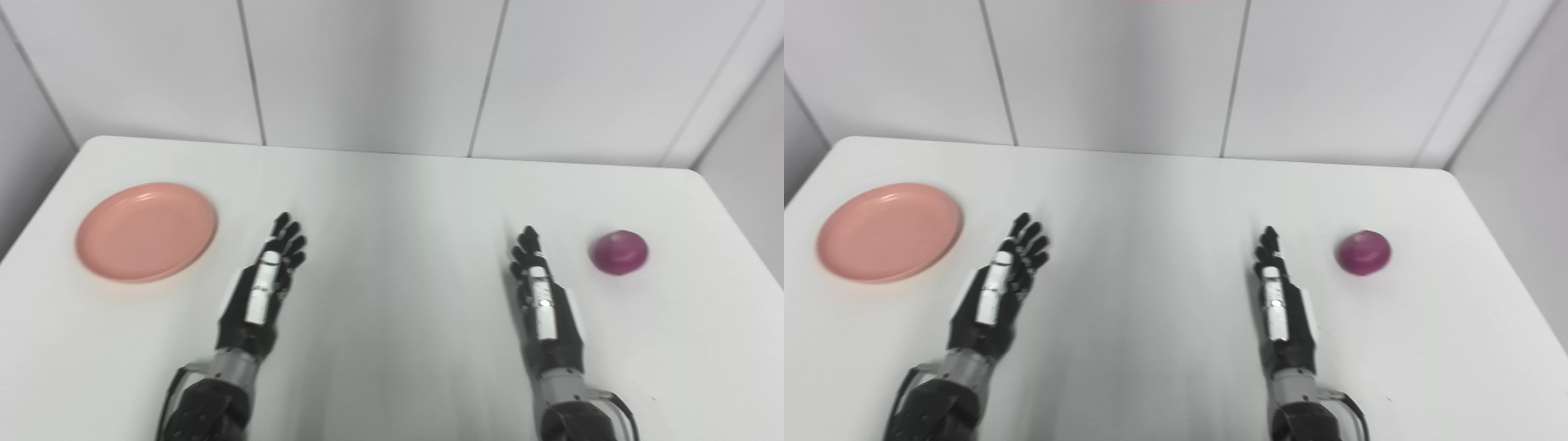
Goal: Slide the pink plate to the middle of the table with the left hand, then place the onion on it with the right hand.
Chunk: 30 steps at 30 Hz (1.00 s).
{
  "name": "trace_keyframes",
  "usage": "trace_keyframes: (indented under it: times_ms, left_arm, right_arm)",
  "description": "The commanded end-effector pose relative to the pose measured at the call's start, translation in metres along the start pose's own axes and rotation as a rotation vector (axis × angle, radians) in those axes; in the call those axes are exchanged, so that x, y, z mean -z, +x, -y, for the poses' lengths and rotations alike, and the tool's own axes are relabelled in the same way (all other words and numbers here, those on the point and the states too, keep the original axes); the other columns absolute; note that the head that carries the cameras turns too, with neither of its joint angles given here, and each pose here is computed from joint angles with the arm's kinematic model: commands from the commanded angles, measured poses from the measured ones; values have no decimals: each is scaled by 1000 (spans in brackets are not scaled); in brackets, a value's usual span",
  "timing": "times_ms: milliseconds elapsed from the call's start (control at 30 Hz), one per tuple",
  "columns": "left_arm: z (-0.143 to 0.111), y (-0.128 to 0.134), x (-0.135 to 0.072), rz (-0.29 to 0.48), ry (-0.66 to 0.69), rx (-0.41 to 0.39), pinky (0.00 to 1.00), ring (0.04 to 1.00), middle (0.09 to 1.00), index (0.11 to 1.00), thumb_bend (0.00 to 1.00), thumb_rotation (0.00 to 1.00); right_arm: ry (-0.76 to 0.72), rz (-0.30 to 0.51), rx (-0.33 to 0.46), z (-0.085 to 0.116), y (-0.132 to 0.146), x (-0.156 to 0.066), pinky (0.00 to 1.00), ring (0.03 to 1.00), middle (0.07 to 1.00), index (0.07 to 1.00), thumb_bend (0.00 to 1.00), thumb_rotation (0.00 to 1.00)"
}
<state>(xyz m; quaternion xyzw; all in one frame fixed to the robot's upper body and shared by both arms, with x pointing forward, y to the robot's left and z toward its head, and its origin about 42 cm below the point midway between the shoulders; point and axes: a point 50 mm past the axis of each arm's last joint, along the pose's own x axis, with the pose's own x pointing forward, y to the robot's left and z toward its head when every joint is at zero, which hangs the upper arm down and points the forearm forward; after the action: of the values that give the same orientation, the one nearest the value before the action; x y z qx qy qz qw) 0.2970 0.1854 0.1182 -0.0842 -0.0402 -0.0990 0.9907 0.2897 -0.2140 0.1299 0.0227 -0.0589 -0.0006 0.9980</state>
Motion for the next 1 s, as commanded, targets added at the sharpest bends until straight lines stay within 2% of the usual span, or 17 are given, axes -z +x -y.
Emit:
trace_keyframes:
  times_ms: [0, 267, 500, 967]
  left_arm:
    - [5, -11, 17, -29, -16, -10, 982, 974, 986, 967, 460, 1000]
    - [17, -8, 20, -26, -25, -28, 975, 966, 978, 957, 442, 1000]
    - [28, -5, 22, -32, -24, -14, 996, 984, 990, 966, 410, 1000]
    - [53, 5, 29, -22, -17, 13, 1000, 993, 996, 983, 418, 1000]
  right_arm:
    - [-15, 1, -4, 10, -5, 2, 1000, 1000, 1000, 1000, 239, 1000]
    - [-23, 8, -12, 17, -6, -1, 1000, 1000, 1000, 1000, 155, 1000]
    - [-23, 9, -10, 23, -7, -4, 1000, 1000, 1000, 1000, 128, 1000]
    - [9, -20, -1, 31, -6, -12, 1000, 1000, 1000, 1000, 120, 1000]
